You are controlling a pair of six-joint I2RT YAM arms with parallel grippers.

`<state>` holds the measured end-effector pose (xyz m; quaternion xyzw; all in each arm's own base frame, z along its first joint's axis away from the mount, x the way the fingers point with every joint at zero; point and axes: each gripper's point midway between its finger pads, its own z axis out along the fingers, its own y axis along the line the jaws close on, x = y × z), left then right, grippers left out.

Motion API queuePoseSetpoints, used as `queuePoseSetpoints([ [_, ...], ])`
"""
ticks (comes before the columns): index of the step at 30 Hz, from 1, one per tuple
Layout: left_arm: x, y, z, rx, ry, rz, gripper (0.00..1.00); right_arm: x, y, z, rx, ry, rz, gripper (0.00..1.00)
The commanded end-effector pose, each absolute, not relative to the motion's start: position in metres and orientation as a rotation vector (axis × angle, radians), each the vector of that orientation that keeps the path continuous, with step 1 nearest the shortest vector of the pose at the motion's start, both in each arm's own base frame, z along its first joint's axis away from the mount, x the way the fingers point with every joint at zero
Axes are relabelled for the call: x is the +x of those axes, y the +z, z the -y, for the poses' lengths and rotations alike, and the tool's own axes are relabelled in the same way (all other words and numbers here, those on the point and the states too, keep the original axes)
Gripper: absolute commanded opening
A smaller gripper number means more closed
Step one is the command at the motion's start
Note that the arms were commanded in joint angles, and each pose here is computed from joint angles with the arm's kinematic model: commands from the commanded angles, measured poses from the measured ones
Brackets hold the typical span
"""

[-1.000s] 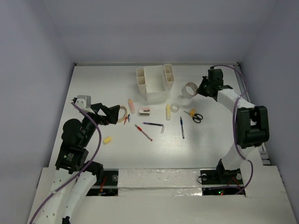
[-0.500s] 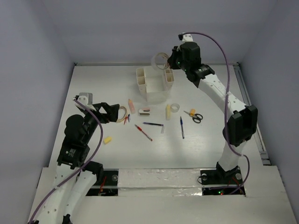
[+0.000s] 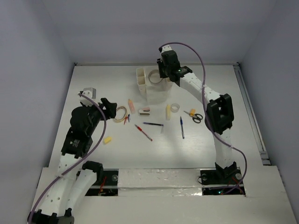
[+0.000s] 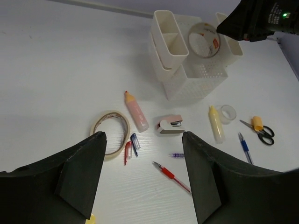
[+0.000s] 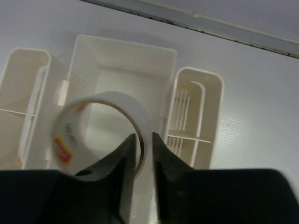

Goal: Sort the stationery into containers
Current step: Place the stationery in the storage box, then pick up the stationery from the center of the board.

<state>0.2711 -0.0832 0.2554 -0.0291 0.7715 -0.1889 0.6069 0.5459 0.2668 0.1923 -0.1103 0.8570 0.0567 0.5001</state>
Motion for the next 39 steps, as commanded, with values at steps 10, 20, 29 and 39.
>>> queuePoseSetpoints([
  [10,0.303,0.225,0.066,-0.16,-0.291,-1.94,0.55,0.521,0.321,-0.284,-0.233,0.28,-1.843,0.57],
  [20,0.326,0.149,0.081,-0.144,-0.291,-2.239,0.46,0.384,0.284,-0.264,-0.149,0.671,-1.865,0.18],
  [29,0.35,0.088,0.064,-0.174,-0.089,-2.445,0.29,0.313,0.279,-0.248,-0.223,0.802,-1.853,0.28],
  [39,0.364,0.037,0.047,-0.179,0.112,-2.583,0.17,0.296,0.26,-0.243,-0.273,0.813,-1.869,0.29],
])
